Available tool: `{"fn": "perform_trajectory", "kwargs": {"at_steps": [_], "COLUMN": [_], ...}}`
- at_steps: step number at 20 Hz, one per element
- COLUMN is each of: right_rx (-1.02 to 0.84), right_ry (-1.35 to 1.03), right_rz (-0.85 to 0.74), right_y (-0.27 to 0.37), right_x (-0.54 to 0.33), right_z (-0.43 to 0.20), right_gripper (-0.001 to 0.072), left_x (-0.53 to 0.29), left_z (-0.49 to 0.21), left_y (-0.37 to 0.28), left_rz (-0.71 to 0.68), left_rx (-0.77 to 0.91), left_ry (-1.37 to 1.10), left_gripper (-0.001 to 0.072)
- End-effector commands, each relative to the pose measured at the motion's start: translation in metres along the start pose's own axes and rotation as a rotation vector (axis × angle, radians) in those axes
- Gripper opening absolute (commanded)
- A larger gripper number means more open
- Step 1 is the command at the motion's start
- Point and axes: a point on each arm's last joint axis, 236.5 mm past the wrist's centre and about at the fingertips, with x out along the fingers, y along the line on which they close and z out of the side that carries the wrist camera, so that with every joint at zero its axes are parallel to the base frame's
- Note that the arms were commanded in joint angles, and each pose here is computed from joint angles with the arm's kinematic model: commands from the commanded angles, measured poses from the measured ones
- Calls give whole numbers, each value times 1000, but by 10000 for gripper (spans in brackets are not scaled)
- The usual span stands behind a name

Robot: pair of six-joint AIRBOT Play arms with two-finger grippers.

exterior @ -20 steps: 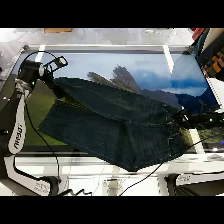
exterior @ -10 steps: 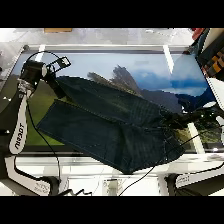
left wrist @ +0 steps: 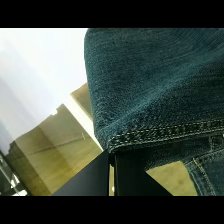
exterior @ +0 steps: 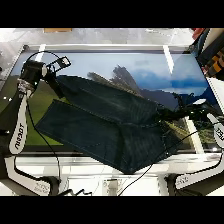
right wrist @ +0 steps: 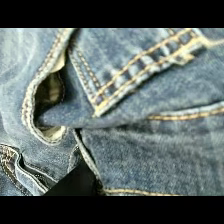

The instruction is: Fold the clothes and pants, and hang the long-sleeved shirts on hangers.

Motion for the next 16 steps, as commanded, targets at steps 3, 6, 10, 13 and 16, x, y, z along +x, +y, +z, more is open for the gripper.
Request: {"fn": "perform_trajectory", "kwargs": {"at_steps": [3,6,10,13,16], "right_rx": [-23,24,117,181,215], "right_ry": [-61,-118,-194,-227,-244], "right_rz": [-160,-331,-379,-392,-402], "right_y": [-19,-59,-95,-116,-127], "right_x": [-45,-95,-139,-157,-167], "right_z": [35,40,26,14,6], "right_gripper": [38,37,38,38,38], "left_x": [-3,-12,-8,-3,1], "left_z": [9,24,51,47,36], "left_y": [15,26,-35,-45,-38], "left_rz": [57,100,-176,-214,-214], "left_rx": [7,12,-171,-196,-324], "left_ry": [-42,-108,-217,-191,-167], "left_gripper": [21,21,607,687,686]}}
